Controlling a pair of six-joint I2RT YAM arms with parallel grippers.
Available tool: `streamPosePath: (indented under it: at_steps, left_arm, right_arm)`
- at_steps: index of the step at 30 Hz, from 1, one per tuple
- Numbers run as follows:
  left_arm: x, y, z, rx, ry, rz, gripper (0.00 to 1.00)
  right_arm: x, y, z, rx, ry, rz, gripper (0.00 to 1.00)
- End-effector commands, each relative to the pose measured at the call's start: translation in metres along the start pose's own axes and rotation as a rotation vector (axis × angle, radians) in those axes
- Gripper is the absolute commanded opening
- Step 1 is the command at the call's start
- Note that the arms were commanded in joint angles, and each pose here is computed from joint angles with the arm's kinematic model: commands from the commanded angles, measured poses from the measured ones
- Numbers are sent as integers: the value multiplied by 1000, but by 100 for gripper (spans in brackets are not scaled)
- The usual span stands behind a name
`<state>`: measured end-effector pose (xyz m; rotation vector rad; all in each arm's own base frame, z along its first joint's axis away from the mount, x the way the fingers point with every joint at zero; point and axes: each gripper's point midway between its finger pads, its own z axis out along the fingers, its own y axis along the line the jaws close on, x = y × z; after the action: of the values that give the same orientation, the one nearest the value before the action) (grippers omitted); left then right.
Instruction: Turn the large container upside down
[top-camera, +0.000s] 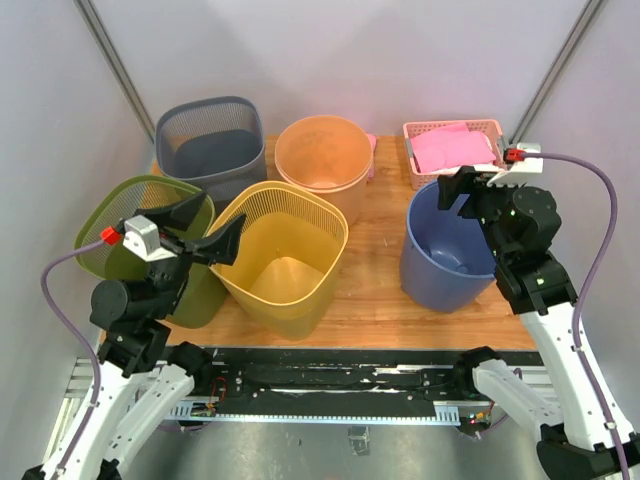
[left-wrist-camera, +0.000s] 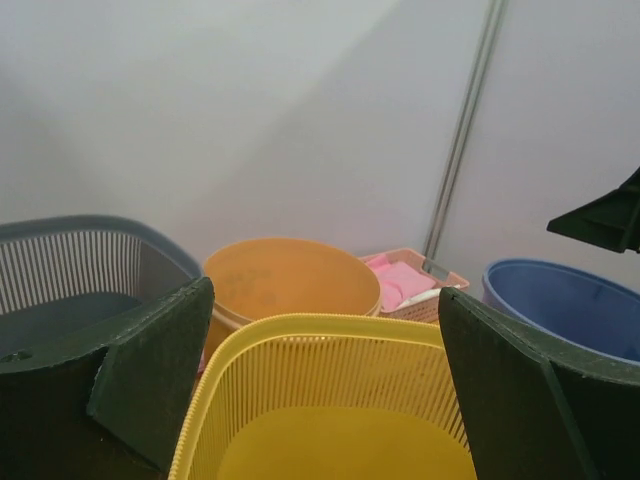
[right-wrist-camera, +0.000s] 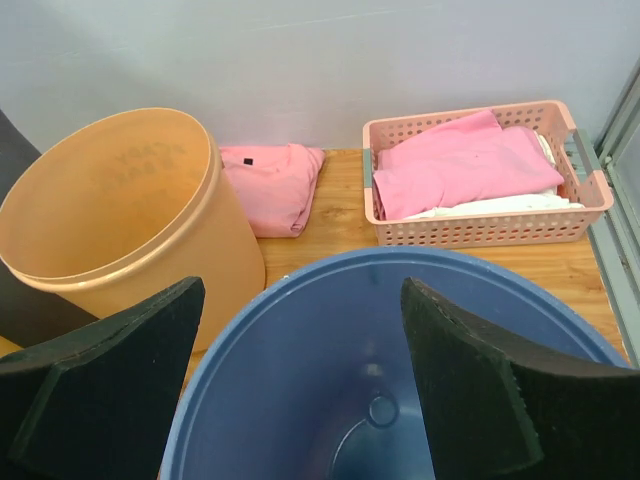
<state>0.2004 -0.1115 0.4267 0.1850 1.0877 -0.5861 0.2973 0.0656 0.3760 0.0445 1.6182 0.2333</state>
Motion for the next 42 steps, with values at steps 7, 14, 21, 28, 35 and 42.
streamPosePath:
  at_steps: [7, 14, 21, 28, 35, 42]
  left_arm:
    - [-9, -10, 42, 39, 80, -18, 99]
    - [16, -29, 85, 114, 252, -129, 99]
    - [68, -74, 101, 213, 427, -158, 99]
    - [75, -91, 116, 268, 451, -205, 99]
    - [73, -97, 126, 281, 466, -216, 99]
    - [78, -97, 124, 273, 465, -250, 99]
  right_arm:
    - [11, -11, -1, 48, 58, -18, 82]
    - [35, 4, -13, -59, 281, -109, 82]
    - [74, 9, -36, -116, 490, -133, 82]
    - [106, 30, -56, -235, 628, -238, 75]
    - [119, 52, -63, -325, 669, -289, 67]
    - [97, 37, -69, -223, 596, -281, 71]
